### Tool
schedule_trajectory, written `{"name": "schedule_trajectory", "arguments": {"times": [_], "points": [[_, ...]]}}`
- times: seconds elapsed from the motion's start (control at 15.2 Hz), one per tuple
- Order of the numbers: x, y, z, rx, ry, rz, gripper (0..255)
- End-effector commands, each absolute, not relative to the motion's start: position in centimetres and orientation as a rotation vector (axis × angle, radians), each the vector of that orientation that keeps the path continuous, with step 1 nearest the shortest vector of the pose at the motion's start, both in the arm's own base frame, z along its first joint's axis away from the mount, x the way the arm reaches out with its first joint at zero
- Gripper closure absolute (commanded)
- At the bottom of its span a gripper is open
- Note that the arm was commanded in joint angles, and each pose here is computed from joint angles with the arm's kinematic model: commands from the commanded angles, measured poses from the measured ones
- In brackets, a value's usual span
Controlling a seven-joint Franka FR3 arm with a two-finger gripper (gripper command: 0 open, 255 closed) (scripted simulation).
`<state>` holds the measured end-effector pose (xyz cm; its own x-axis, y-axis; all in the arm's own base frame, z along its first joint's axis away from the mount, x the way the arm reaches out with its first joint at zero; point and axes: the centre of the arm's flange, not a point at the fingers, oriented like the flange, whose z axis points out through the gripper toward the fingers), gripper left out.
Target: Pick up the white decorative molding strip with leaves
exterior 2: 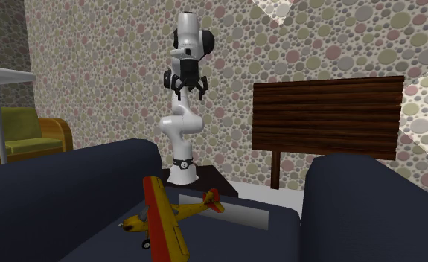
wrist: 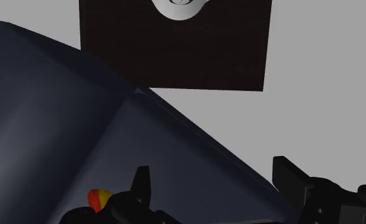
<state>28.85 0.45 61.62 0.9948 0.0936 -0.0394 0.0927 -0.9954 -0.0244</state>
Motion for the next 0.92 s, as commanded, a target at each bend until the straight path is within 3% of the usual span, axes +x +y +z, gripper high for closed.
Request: {"name": "schedule_trajectory", "arguments": {"times": [0.0,0.86], "points": [[28.8,0.5,61.6,-3.115,-0.146,0.063,0],[42.8,1.2,51.8,-3.086,-0.592,0.058,0]]}}
